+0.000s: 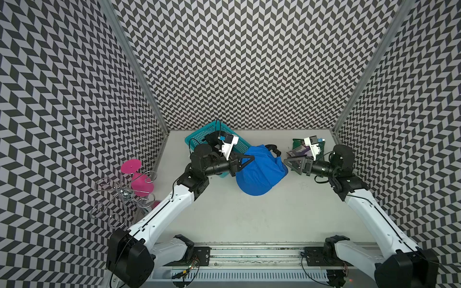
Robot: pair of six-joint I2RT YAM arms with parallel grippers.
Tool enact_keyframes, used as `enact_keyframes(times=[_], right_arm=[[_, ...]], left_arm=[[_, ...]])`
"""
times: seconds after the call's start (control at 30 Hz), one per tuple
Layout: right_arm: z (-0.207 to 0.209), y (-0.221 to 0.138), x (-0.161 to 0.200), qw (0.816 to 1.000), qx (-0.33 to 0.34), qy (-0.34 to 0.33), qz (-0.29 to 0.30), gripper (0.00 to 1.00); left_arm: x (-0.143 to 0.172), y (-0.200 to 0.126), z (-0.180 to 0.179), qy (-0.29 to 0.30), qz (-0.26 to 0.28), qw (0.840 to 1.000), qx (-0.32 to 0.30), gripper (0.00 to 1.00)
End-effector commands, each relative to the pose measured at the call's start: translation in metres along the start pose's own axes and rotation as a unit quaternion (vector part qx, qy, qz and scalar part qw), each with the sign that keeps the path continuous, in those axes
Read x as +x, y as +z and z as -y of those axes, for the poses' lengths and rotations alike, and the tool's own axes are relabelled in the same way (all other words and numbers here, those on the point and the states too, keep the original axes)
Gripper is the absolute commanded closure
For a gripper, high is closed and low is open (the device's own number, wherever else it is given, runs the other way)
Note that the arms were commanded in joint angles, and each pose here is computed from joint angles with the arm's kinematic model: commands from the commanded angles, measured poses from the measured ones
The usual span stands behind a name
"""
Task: Turn the baseball cap inside out
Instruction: Turn over the baseball cap.
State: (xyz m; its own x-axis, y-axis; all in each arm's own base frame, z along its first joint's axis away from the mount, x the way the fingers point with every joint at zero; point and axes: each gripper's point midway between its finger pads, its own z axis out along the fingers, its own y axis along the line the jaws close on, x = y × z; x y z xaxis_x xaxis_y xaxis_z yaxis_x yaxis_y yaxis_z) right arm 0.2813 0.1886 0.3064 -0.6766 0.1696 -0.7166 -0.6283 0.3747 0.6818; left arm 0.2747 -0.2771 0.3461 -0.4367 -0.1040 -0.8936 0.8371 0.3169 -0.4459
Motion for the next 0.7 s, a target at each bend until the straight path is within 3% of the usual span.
enact_keyframes(times=[0.0,0.43,0.67], right_arm=[[-0.014,0.002,0.002,1.000,-0.011,-0.003,0.003,0.21],[-0.080,0.038,0.011,0.985,-0.157,-0.019,-0.068,0.41],[-0.046,0.055,0.023,0.988,-0.121,0.023,-0.093,0.47]], left_arm=[[-0.027,-0.002,0.004,0.016,0.036,0.999,-0.006,1.00],[-0.026,0.000,0.011,0.004,0.040,0.999,0.021,1.00],[-0.030,-0.007,0.017,0.013,0.057,0.998,0.022,1.00]])
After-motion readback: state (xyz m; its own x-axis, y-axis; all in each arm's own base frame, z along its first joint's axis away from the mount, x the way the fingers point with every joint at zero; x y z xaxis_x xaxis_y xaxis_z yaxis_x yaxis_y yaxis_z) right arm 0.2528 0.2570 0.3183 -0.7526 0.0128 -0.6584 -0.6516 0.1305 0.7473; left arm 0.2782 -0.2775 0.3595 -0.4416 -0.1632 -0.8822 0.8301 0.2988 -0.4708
